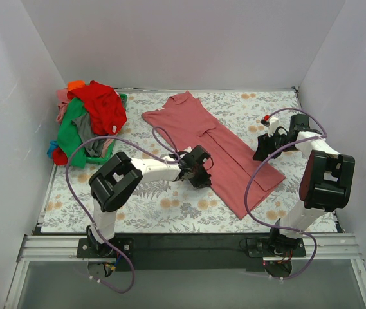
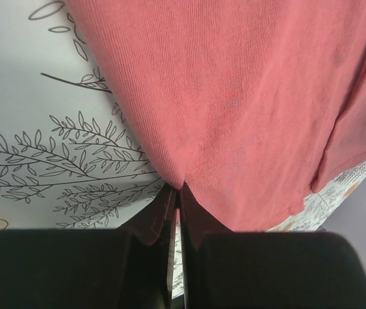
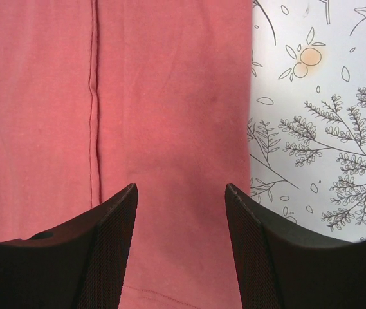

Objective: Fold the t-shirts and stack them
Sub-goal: Fold the tshirt

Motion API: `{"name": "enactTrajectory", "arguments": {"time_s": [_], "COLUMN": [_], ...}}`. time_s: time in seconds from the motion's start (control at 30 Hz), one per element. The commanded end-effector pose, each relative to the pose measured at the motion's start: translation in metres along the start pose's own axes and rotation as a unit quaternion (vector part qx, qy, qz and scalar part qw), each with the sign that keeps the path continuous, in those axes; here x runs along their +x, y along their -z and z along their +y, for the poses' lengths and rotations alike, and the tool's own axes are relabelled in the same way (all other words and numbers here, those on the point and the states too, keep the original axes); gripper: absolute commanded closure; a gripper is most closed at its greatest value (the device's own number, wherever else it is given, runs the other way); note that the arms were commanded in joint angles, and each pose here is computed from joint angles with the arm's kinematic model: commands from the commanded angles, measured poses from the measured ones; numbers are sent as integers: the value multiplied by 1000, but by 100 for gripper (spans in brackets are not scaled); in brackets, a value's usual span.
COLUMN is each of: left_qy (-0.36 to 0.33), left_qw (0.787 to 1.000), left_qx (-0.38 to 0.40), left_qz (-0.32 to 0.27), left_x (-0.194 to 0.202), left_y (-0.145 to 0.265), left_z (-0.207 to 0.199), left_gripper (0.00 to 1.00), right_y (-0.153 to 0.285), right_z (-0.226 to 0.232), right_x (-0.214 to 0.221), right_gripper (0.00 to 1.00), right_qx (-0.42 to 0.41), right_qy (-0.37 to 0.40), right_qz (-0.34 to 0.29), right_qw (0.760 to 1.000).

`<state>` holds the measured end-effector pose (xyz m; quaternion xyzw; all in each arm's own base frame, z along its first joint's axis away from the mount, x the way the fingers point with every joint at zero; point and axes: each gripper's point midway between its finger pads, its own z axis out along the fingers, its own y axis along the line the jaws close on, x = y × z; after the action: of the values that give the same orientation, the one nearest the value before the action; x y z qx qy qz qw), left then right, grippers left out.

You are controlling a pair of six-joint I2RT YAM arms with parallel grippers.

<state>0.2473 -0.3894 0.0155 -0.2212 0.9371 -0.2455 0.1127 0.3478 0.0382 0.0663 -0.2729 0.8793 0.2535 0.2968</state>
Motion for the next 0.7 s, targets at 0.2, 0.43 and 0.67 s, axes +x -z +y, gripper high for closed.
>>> {"name": "enactTrajectory", "arguments": {"time_s": [0.2, 0.43, 0.67], "left_qy": [-107, -108, -56], "left_qw": [979, 981, 986], "left_qx": [-173, -164, -158], "left_qz": [-24, 6, 6], "left_x": [-4, 13, 1], "left_y": [23, 70, 97], "left_z": [149, 200, 218], "left_gripper": [100, 100, 89], "right_y": [7, -3, -43], "right_z": [21, 41, 89], "right_x": [-8, -14, -47], "right_gripper": [36, 36, 36], "right_qx": [-36, -63, -127], "right_qy": [13, 33, 84], "right_qz": [-23, -20, -2], "right_qw": [999, 997, 988]}}
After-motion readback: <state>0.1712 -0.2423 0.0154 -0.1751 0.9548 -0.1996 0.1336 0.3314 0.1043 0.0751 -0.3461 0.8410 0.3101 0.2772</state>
